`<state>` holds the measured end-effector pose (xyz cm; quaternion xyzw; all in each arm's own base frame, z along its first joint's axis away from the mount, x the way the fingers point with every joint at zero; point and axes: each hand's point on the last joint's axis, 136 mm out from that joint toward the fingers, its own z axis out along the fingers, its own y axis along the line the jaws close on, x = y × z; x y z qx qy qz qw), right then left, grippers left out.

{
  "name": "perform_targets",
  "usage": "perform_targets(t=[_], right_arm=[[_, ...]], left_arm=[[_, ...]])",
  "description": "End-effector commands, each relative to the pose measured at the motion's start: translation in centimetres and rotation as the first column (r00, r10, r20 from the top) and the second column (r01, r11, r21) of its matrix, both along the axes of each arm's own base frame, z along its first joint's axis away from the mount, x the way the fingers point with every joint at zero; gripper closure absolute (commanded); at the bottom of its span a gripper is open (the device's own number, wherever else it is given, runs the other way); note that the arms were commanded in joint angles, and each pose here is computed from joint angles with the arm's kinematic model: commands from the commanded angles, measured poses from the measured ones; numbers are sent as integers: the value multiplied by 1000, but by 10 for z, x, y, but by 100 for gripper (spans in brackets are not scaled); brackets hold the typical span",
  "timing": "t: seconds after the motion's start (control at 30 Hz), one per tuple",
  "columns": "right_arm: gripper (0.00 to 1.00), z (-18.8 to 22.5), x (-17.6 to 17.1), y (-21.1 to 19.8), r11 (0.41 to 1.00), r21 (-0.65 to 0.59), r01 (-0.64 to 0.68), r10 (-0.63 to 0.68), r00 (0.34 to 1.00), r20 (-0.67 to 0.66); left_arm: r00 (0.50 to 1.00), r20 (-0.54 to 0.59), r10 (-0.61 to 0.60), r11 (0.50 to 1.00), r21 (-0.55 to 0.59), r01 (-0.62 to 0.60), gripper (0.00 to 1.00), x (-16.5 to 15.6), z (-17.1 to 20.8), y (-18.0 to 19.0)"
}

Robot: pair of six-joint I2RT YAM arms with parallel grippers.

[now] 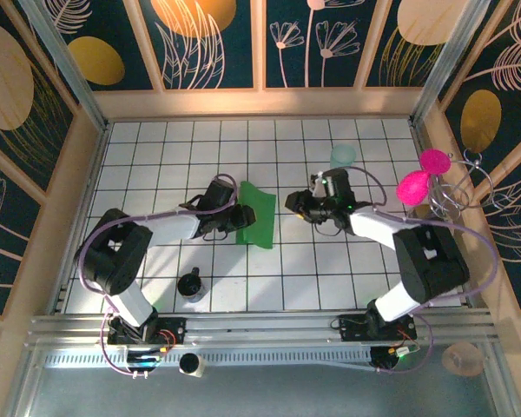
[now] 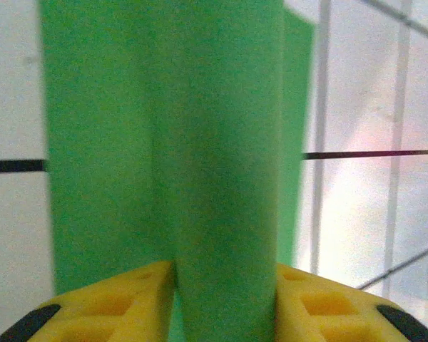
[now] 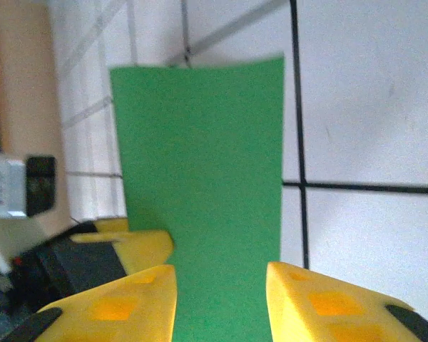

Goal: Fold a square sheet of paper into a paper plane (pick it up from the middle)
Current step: First fold in half a square sheet of paper at the center of the table.

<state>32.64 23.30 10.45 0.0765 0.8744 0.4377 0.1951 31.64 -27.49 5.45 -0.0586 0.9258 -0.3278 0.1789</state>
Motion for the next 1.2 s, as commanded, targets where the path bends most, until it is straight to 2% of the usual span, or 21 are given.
perform_targets(t=[0.0, 0.13, 0.3, 0.4, 0.53, 0.67, 0.83, 1.17], right_arm=[[53, 34, 8, -10, 997, 77, -4, -6, 992, 130], [39, 62, 12, -17, 985, 172, -27, -9, 979, 203], [26, 93, 4, -11, 951, 286, -119, 36, 959, 281], [24, 96, 1, -6, 937, 316, -149, 56, 957, 285], [24, 93, -3, -4, 925, 344, -159, 64, 961, 270], [29, 99, -10, 0, 902, 389, -187, 80, 958, 275], [41, 104, -16, 4, 881, 425, -205, 90, 957, 276], [59, 93, -12, 1, 897, 416, -151, 55, 971, 233]], left_arm=[[983, 172, -68, 978, -181, 100, 64, 8, 70, -28], [963, 251, -101, 931, -316, 180, 65, 6, 121, -43], [957, 265, -121, 860, -453, 234, 67, 2, 161, -53], [959, 263, -107, 819, -523, 235, 68, 2, 177, -55], [966, 245, -87, 806, -553, 213, 68, 5, 178, -56], [977, 204, -61, 828, -536, 163, 68, 11, 164, -54], [986, 165, -37, 853, -509, 117, 69, 16, 149, -51], [993, 115, 2, 892, -450, 51, 70, 21, 124, -43]])
